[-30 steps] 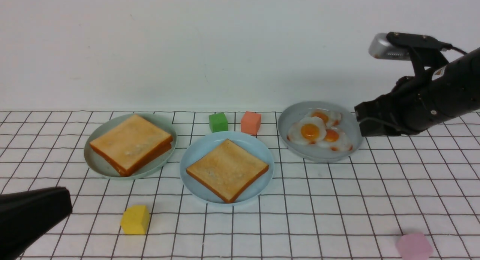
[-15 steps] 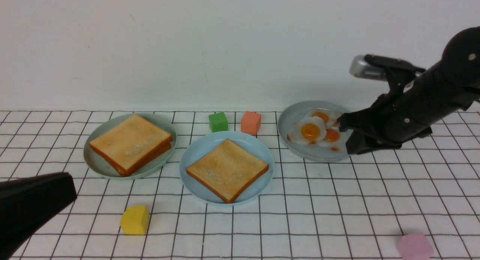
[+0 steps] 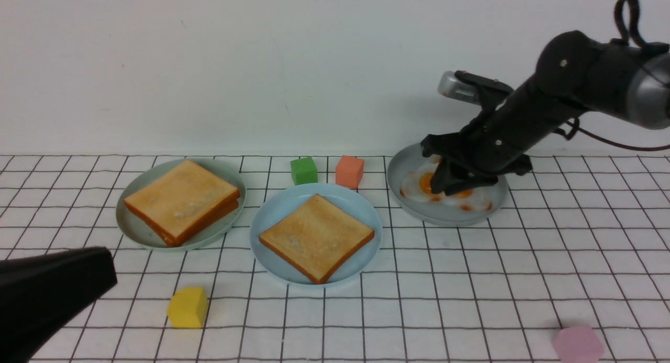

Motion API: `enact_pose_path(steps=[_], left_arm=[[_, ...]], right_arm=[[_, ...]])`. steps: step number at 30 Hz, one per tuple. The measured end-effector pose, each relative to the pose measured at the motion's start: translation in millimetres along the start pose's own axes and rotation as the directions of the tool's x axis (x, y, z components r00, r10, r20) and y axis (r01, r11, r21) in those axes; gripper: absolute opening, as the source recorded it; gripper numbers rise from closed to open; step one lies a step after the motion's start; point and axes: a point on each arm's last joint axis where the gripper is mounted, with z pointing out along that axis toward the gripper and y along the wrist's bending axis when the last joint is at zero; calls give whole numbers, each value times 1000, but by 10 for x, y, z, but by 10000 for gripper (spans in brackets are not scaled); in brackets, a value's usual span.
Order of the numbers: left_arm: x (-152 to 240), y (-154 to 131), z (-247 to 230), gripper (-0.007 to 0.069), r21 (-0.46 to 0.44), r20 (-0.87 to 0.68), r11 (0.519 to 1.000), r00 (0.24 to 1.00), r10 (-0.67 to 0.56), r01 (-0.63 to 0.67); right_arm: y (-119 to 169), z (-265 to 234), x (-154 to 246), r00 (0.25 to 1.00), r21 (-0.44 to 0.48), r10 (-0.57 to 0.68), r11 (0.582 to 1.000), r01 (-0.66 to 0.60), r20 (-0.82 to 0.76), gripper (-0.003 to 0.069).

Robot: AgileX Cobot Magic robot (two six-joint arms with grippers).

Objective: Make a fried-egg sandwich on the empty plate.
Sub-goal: Use the right arm to grab a fried egg

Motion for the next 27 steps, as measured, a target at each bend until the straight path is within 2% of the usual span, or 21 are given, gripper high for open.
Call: enact_pose_path(steps=[4, 13, 16, 21, 27], left_arm=[[15, 7, 11, -13, -9, -18, 1000, 1000, 2, -2], [-8, 37, 11, -13, -43, 4, 995, 996, 88, -88], [-14, 45, 10, -13, -53, 8, 992, 994, 112, -111], [-15, 47, 10, -10, -54, 9, 992, 993, 116, -115], [-15, 48, 10, -10, -55, 10, 991, 993, 119, -118]], right_arm=[[-39, 133, -74, 1000, 13, -16, 1000, 15, 2, 196], [-180, 354, -487, 991, 94, -47, 995, 36, 122, 289], [-387, 409, -598, 993, 142, 13, 989, -30, 117, 308], [-660, 513, -658, 990, 161, 104, 980, -119, 96, 315], [-703, 529, -667, 986, 148, 138, 977, -151, 97, 327]])
